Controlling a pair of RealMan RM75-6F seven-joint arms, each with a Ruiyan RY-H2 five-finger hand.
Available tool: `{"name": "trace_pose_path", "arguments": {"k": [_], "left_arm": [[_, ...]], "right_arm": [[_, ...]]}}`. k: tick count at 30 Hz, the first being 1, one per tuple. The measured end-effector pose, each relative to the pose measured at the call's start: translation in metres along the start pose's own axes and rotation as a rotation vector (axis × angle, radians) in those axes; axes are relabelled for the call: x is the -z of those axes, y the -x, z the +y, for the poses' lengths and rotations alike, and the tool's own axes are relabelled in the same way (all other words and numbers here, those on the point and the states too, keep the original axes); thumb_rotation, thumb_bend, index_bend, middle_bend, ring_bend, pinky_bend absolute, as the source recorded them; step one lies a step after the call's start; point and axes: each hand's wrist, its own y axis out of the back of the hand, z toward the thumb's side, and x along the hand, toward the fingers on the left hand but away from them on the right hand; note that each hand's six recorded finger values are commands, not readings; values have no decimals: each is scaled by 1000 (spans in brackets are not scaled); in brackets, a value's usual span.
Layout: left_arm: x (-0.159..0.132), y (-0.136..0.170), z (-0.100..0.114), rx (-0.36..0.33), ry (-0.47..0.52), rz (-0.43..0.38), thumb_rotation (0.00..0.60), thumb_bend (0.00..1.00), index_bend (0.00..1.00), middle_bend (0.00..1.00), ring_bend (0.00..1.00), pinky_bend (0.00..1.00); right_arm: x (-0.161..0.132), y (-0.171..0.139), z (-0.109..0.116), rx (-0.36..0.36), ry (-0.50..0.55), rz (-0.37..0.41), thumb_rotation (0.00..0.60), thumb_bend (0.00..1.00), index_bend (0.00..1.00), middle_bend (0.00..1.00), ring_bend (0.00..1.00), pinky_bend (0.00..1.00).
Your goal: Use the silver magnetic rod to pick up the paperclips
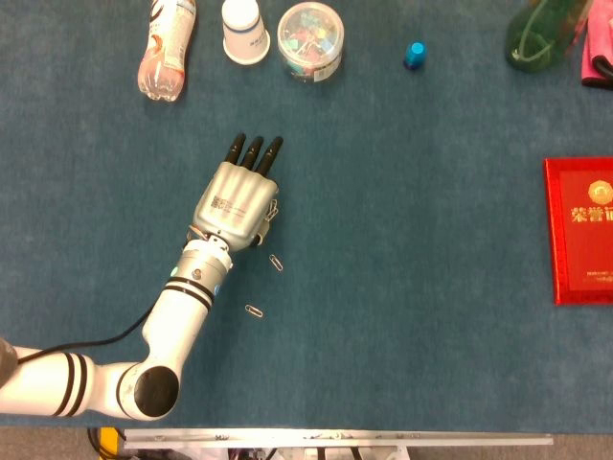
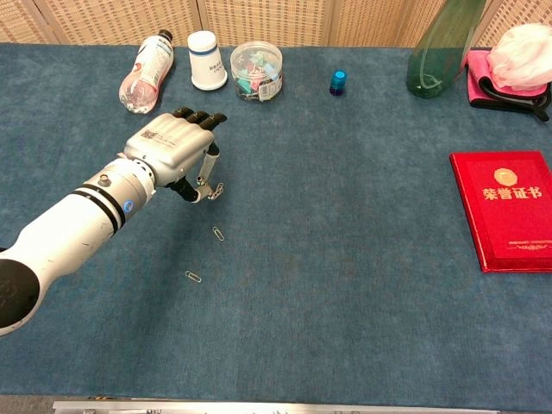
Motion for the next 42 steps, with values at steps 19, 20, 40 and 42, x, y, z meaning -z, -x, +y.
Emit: {"name": "trace_pose_path", "arguments": {"k": [19, 20, 40, 42], "left_arm": [[-24, 25, 17, -48, 6, -85, 600, 323, 565, 0, 0, 47], [-25, 28, 18, -53, 7, -93, 600, 323, 565, 0, 0, 47], [-26, 57, 1, -32, -39, -113, 600, 323, 570, 0, 0, 47], [-26, 57, 0, -29, -37, -109, 600, 323, 570, 0, 0, 47]], "right_arm": [[1, 0, -1, -6, 1, -2, 600, 141, 269, 220, 161, 288], [0, 1, -1, -7, 0, -2, 600, 141, 269, 220, 161, 288], [1, 0, -3, -16, -12, -3, 600, 141, 269, 220, 161, 288], [2, 0, -3, -12, -15, -5, 600, 142, 269, 219, 161, 288]]}}
